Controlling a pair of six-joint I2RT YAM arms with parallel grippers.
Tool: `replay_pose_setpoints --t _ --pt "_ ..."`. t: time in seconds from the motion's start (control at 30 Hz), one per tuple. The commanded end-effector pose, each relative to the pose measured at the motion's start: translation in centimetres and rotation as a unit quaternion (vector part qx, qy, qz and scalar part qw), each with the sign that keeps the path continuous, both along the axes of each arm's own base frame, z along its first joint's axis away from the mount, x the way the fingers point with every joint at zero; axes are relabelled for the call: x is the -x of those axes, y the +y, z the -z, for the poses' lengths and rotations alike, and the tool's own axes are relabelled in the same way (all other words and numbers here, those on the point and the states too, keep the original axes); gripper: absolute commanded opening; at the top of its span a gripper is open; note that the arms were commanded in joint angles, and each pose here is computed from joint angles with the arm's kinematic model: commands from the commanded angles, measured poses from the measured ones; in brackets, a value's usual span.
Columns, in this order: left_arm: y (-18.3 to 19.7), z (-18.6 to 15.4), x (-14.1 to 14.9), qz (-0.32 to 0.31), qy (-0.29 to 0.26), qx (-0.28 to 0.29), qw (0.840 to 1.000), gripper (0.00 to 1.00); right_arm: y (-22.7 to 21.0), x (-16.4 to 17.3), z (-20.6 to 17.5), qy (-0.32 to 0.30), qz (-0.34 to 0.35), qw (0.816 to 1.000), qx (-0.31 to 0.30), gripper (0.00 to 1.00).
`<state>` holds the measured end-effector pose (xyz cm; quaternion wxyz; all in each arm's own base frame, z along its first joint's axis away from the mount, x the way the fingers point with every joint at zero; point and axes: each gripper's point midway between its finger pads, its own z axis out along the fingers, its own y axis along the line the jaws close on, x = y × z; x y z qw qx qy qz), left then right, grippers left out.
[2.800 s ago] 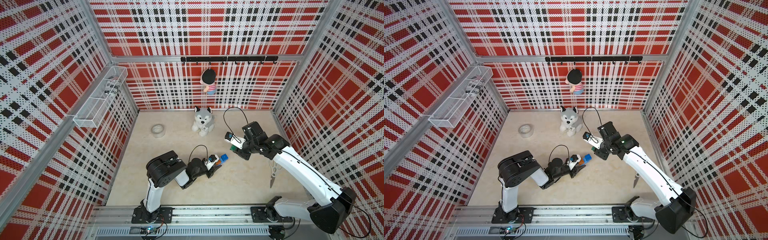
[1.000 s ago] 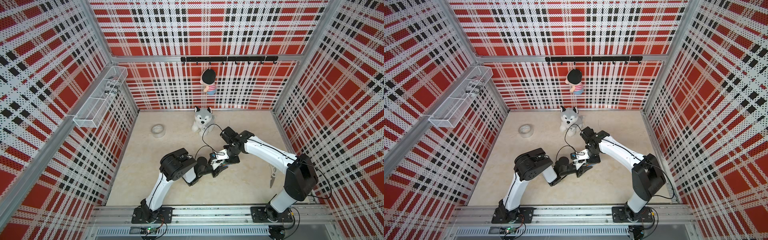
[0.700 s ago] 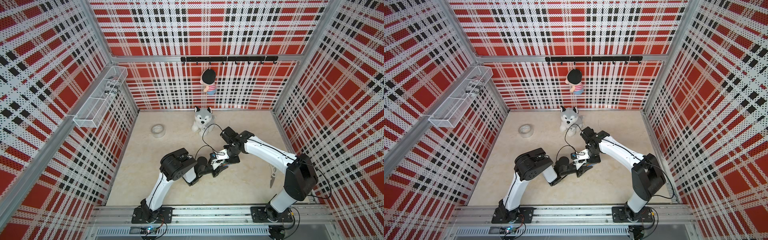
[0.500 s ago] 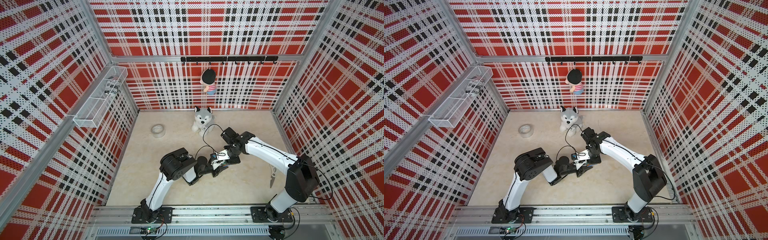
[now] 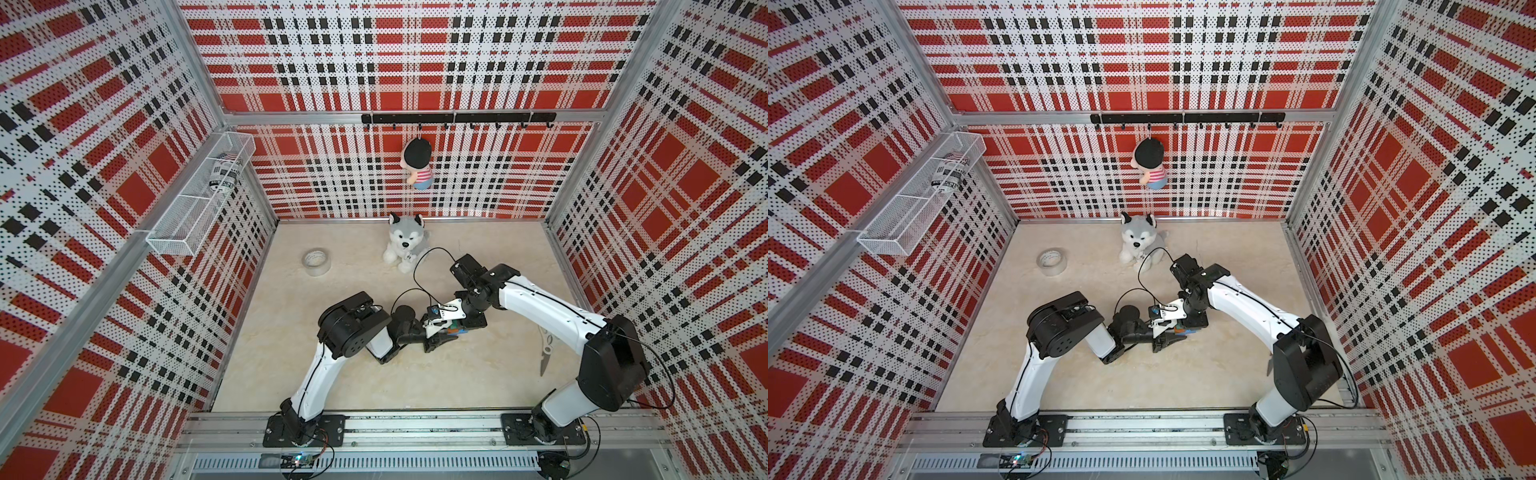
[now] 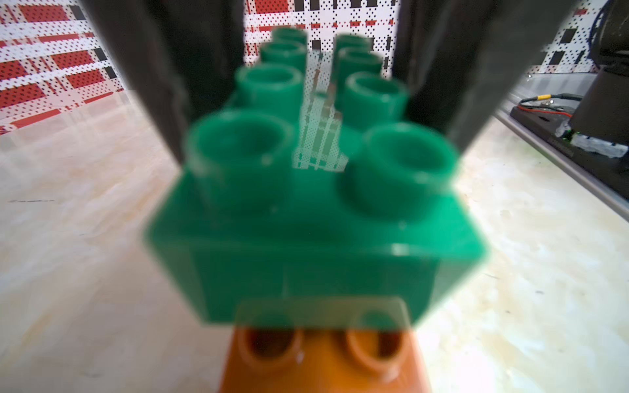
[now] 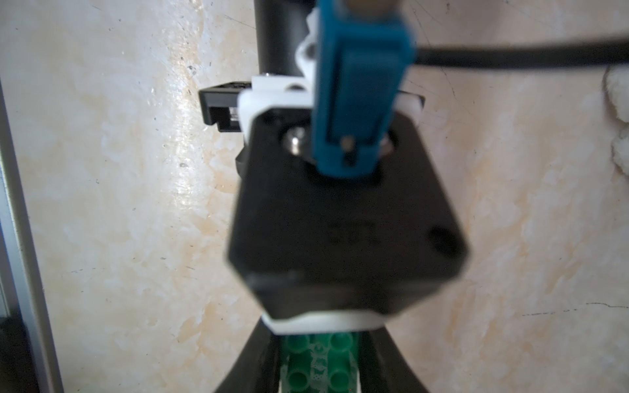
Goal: Assemble the letter p with lego
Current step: Assemble the lego brick with the lego brick.
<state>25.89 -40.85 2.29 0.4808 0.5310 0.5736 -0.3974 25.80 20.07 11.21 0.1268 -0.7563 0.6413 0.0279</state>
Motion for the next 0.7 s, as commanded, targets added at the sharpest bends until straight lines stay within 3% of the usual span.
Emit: replay_pose_setpoints --t 0.0,0.67 --pt "3.1 8.8 2.6 0.008 0.1 -0.128 0.987 0.0 0.1 0.1 -0.6 -0.006 -0.005 1.0 -0.018 0.06" --pt "3.1 10.0 2.1 0.0 0.112 -0.147 0.983 0.0 -0.8 0.5 -0.4 -0.016 0.014 0.999 -0.027 0.06"
